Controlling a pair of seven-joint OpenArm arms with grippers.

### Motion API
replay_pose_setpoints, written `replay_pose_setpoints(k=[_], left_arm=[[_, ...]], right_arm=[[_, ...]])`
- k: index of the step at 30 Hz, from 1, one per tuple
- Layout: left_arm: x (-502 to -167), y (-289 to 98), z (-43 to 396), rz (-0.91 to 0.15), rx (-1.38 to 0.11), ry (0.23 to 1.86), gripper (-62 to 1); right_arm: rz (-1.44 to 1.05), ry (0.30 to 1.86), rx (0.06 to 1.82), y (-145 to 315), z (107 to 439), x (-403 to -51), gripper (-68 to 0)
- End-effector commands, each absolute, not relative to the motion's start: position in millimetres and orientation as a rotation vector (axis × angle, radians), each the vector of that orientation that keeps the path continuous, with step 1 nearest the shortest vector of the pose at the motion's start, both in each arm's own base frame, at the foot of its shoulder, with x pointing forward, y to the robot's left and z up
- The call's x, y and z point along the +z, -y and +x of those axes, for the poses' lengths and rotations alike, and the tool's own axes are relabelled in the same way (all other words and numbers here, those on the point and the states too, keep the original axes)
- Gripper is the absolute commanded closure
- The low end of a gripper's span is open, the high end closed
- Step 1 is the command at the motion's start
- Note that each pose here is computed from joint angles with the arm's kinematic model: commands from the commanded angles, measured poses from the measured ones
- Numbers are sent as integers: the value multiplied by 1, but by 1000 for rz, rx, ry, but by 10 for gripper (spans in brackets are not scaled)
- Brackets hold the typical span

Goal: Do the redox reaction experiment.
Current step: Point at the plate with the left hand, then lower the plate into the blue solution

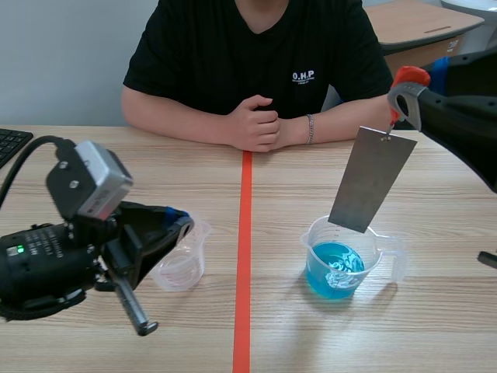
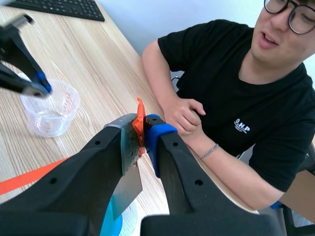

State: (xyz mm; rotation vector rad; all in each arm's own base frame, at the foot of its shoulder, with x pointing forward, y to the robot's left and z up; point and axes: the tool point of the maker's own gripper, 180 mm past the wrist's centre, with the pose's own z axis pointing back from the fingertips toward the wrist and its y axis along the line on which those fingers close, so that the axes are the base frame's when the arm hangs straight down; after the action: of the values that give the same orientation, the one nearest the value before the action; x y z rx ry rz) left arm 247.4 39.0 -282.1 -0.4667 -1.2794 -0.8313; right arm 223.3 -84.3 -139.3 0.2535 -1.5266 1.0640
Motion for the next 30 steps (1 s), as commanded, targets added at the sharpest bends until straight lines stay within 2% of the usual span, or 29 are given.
replay_pose_setpoints(k=[1, 15, 30], left_arm=[[-280, -48, 241, -467, -808, 1286, -40], [-317, -148, 183, -213, -620, 1109, -40], [-346, -193, 108, -76, -332, 937, -40]], right_arm=[[265, 1551, 1069, 83, 224, -133, -15], [289, 1547, 1047, 95, 227, -142, -15], [316, 1551, 1033, 103, 240, -151, -15]])
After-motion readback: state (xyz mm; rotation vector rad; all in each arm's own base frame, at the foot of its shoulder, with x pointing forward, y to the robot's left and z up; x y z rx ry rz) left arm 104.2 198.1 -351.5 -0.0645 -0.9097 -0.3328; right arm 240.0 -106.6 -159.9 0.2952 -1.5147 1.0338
